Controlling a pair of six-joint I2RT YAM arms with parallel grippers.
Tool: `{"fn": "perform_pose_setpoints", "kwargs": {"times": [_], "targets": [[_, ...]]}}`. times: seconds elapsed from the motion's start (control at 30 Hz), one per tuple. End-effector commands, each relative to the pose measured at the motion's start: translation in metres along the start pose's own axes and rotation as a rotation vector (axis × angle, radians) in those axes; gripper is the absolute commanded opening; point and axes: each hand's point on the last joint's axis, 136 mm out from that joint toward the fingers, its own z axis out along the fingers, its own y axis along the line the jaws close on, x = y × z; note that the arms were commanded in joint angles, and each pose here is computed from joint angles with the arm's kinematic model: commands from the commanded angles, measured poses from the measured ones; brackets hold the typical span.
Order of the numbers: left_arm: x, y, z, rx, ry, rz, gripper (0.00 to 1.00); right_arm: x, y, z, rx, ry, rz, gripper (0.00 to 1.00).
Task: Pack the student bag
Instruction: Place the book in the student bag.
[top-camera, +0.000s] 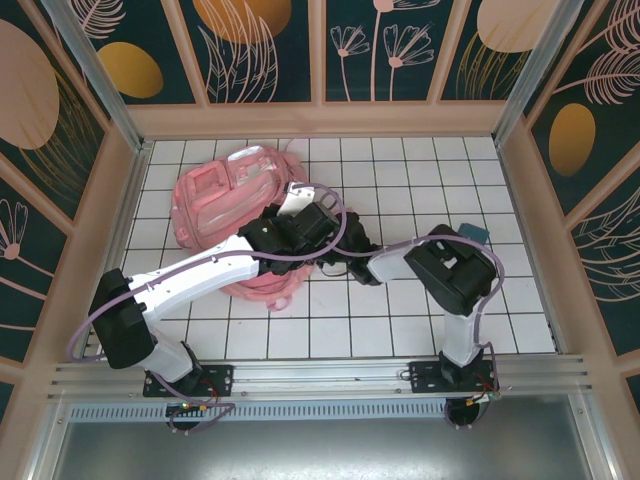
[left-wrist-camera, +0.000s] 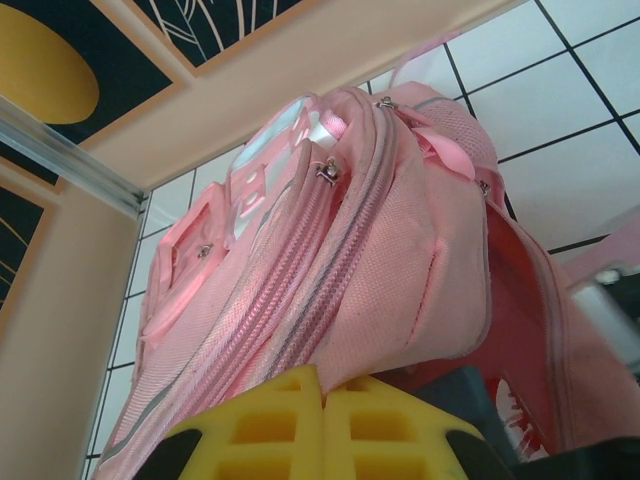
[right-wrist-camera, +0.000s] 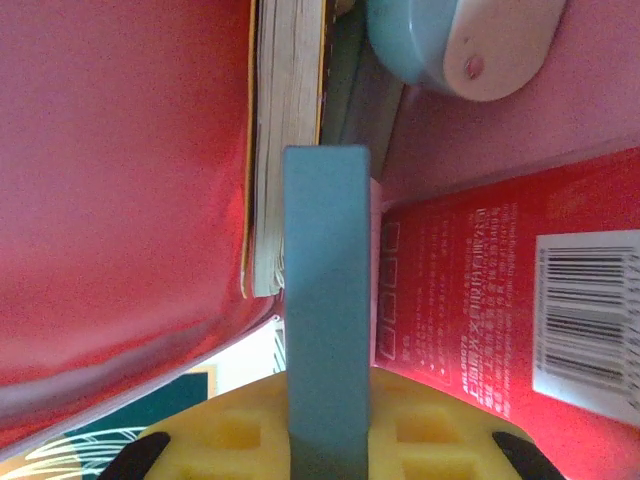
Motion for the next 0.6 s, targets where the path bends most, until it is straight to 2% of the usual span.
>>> {"fn": "perform_pose_setpoints", "kwargs": {"times": [0.0,0.13,0.2,0.33,0.57], "targets": [[-0.025,0.011,-0.010,-0.004,-0.075,-0.104,0.00,-0.002,0.005,0.012,-0.013,0.026,-0.036,0.25],[-0.023,0.011,-0.010,-0.003,-0.072,-0.101,0.00,-0.011,-0.008,0.000,0.093,-0.022,-0.071,0.48],[-0.022,0.012,-0.009,-0.008,-0.072,-0.100,0.00,-0.019,-0.015,-0.010,0.168,-0.058,-0.100,0.56],[-0.022,0.009,-0.008,-0.001,-0.073,-0.100,0.00,-0.031,-0.022,-0.031,0.281,-0.120,-0.142,0.61],[-0.019,0.006,-0.006,0.005,-0.066,-0.098,0.00,-0.041,-0.010,-0.077,0.333,-0.236,-0.194,0.63]]}}
